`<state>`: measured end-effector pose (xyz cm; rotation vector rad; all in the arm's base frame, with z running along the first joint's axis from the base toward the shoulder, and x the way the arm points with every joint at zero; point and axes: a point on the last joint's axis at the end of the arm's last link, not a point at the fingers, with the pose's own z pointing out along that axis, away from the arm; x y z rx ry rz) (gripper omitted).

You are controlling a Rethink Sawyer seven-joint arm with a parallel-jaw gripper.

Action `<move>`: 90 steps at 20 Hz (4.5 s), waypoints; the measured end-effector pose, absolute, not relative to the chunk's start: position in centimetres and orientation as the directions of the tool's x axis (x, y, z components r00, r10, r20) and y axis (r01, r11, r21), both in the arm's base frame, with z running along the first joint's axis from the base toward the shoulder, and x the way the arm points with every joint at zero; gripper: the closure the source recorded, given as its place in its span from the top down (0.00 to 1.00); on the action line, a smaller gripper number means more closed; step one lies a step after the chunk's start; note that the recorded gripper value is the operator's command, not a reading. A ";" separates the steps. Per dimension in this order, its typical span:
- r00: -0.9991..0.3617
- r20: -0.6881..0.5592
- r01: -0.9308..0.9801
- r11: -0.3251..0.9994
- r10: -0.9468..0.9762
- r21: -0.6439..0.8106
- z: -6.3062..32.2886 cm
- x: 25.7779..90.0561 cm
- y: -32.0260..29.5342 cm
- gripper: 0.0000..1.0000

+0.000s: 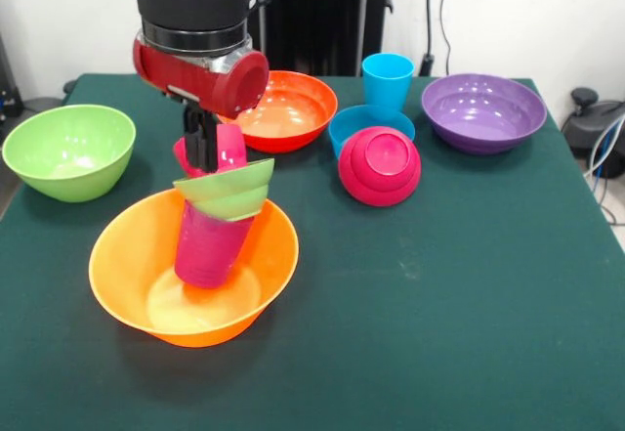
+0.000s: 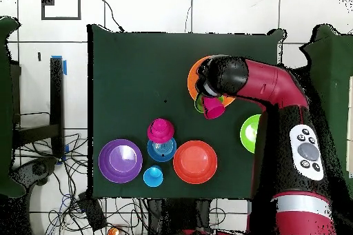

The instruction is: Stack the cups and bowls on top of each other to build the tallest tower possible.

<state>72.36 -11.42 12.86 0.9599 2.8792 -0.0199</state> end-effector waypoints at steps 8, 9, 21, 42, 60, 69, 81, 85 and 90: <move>-0.807 -0.127 0.581 0.814 0.577 0.008 12.1 72.2 -11.6 0.00; -0.806 -0.130 0.581 0.814 0.577 0.014 12.1 72.3 -11.6 0.00; -0.806 -0.151 0.572 0.819 0.573 0.054 11.2 73.1 -11.7 0.00; -0.884 -0.280 0.374 0.925 0.375 0.062 -4.5 70.1 -6.4 0.00; -0.871 0.412 0.223 0.962 0.268 -0.155 6.5 57.4 -6.0 0.00; -0.899 0.366 0.199 0.969 0.240 -0.146 6.9 57.9 -7.6 0.00; -0.904 -0.333 0.237 0.963 0.267 0.130 8.0 68.6 -8.9 0.00; -0.890 -0.371 0.229 0.963 0.266 0.141 8.9 69.7 -8.2 0.00; -0.894 -0.376 0.211 0.969 0.245 0.129 9.8 70.9 -6.7 0.00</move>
